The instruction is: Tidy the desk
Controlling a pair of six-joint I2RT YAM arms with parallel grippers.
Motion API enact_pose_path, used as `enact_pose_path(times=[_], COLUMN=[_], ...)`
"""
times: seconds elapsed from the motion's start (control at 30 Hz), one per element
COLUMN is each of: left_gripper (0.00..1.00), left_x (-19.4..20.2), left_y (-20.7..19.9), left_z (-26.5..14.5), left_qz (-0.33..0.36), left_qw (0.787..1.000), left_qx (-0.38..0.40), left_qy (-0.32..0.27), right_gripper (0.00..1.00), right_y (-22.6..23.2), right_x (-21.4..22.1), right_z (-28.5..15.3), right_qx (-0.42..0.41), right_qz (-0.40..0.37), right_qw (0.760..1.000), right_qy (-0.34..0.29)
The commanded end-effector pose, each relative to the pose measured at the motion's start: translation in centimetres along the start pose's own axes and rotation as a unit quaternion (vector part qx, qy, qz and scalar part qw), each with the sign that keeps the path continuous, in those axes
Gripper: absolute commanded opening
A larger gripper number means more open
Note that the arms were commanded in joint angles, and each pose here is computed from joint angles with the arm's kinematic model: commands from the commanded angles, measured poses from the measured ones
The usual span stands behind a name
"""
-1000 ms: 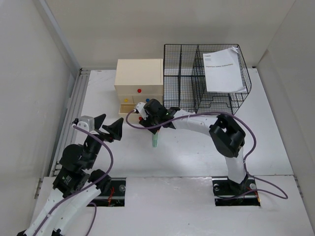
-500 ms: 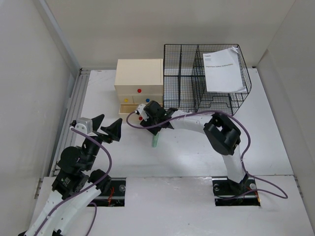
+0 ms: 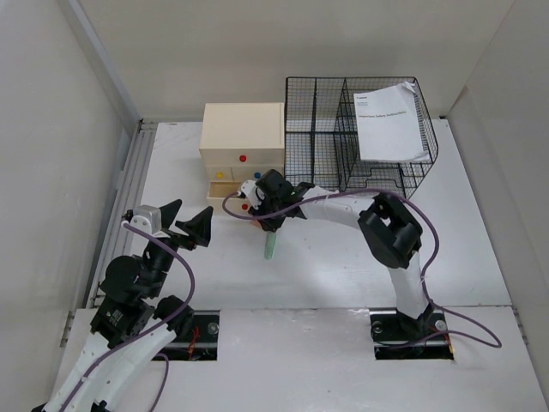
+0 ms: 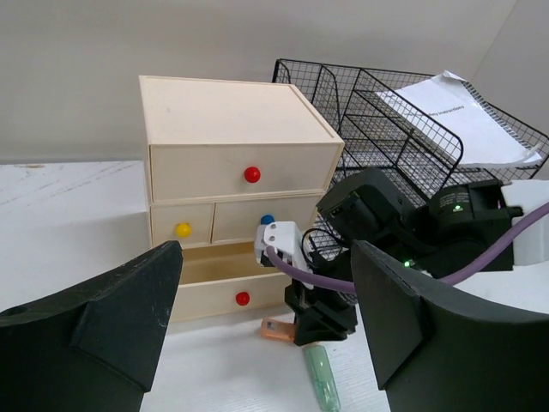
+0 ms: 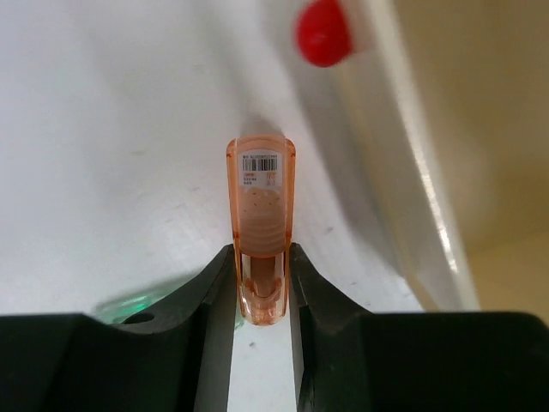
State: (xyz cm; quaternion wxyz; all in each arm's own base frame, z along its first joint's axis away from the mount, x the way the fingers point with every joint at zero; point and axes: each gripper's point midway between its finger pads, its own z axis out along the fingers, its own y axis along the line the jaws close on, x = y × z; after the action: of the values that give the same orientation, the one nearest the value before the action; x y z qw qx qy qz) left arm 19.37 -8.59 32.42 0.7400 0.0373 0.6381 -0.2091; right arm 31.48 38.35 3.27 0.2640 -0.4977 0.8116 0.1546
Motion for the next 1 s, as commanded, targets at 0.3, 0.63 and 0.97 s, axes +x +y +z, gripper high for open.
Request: enact_pose_path(times=[0.3,0.63,0.97], left_gripper=[0.77,0.77,0.77], left_x=[-1.0,-1.0,-1.0], left_y=[0.0,-0.2,-0.2], left_z=[0.0,0.0,0.0], left_qz=[0.002,0.002,0.002], left_qw=[1.000,1.000,1.000], left_qx=[0.001,0.005,0.005], left_qy=[-0.022,-0.021,-0.021], right_gripper=[0.00,0.00,0.01], right_y=[1.9,-5.7,-7.8], right_x=[-11.1,-12.0,-10.6], right_z=[-11.8,-13.7,-11.7], right_qx=[-0.018,0.198,0.258], right_qz=[-0.140,-0.110,-0.113], right_qw=[0.973,0.959,0.952], right_qy=[-0.182,-0.170,-0.123])
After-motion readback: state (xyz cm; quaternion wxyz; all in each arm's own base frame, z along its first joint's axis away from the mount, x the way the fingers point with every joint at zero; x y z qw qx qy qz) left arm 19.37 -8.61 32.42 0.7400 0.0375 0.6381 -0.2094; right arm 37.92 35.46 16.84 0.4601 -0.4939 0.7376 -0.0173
